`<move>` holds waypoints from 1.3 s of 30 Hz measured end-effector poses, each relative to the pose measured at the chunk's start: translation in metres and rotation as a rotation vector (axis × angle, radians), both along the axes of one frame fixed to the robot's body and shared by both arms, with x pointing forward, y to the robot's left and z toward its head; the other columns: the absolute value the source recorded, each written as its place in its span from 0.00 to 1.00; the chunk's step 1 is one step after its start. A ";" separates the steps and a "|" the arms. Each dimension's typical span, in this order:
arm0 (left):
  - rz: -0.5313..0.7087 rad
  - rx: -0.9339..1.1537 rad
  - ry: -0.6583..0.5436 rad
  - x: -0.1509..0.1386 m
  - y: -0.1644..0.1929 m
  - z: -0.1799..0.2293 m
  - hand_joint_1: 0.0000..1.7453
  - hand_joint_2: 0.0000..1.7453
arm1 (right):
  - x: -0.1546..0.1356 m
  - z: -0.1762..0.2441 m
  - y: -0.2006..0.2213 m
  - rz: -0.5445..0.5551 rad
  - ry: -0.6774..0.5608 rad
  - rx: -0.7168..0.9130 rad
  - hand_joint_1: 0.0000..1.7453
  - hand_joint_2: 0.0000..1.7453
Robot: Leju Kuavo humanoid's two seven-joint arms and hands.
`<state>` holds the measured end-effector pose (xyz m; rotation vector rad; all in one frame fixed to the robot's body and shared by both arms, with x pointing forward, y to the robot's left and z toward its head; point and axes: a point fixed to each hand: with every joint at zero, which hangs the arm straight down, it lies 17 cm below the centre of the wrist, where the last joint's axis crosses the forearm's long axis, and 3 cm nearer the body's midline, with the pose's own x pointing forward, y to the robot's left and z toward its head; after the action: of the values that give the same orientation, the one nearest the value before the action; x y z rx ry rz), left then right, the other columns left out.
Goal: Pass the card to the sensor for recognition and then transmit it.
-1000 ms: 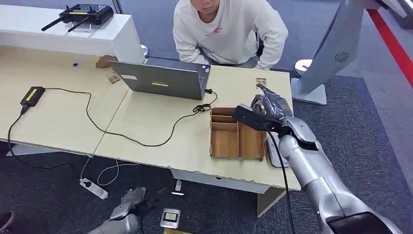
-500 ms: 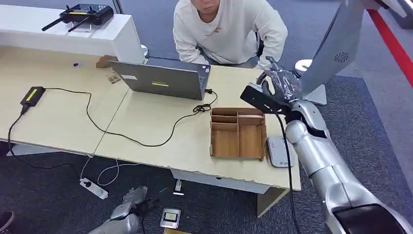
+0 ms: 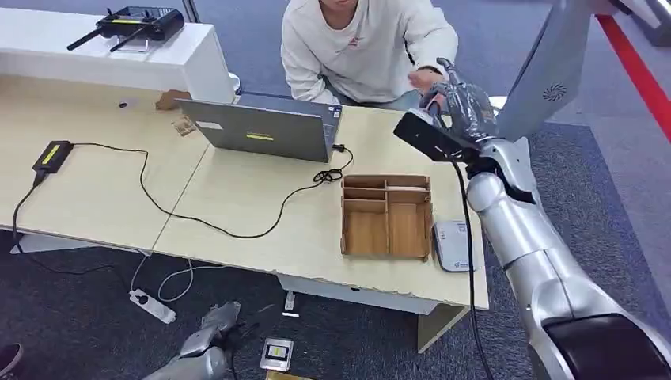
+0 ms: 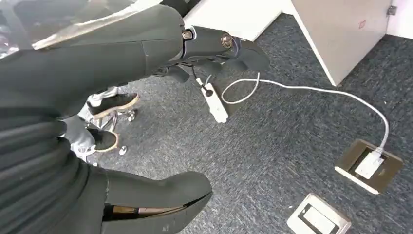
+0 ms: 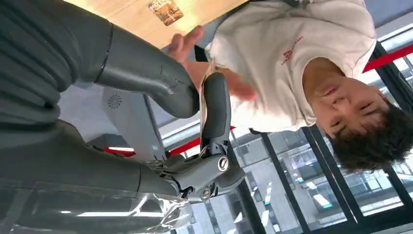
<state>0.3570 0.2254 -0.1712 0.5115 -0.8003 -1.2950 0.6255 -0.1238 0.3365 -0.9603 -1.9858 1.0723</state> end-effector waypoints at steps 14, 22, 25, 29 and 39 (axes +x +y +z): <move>-0.015 0.012 0.018 -0.003 -0.004 -0.002 0.00 1.00 | 0.014 0.026 -0.003 -0.031 -0.023 -0.077 1.00 1.00; -0.033 0.027 0.033 -0.004 -0.007 -0.003 0.00 1.00 | 0.026 0.027 -0.015 -0.074 0.029 -0.123 0.00 1.00; -0.042 0.037 0.030 -0.003 -0.007 -0.003 0.00 1.00 | 0.028 0.021 -0.022 -0.095 0.037 -0.125 0.00 1.00; -0.045 0.037 0.026 -0.002 -0.007 -0.002 0.00 1.00 | 0.030 0.022 -0.030 -0.104 0.032 -0.100 0.00 1.00; -0.049 0.028 0.020 -0.001 -0.009 -0.001 0.00 1.00 | 0.031 0.033 -0.048 -0.095 0.028 0.000 0.00 1.00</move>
<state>0.3556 0.2169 -0.1722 0.5031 -0.7837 -1.3559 0.6563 -0.1720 0.3699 -1.0236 -1.8982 1.0274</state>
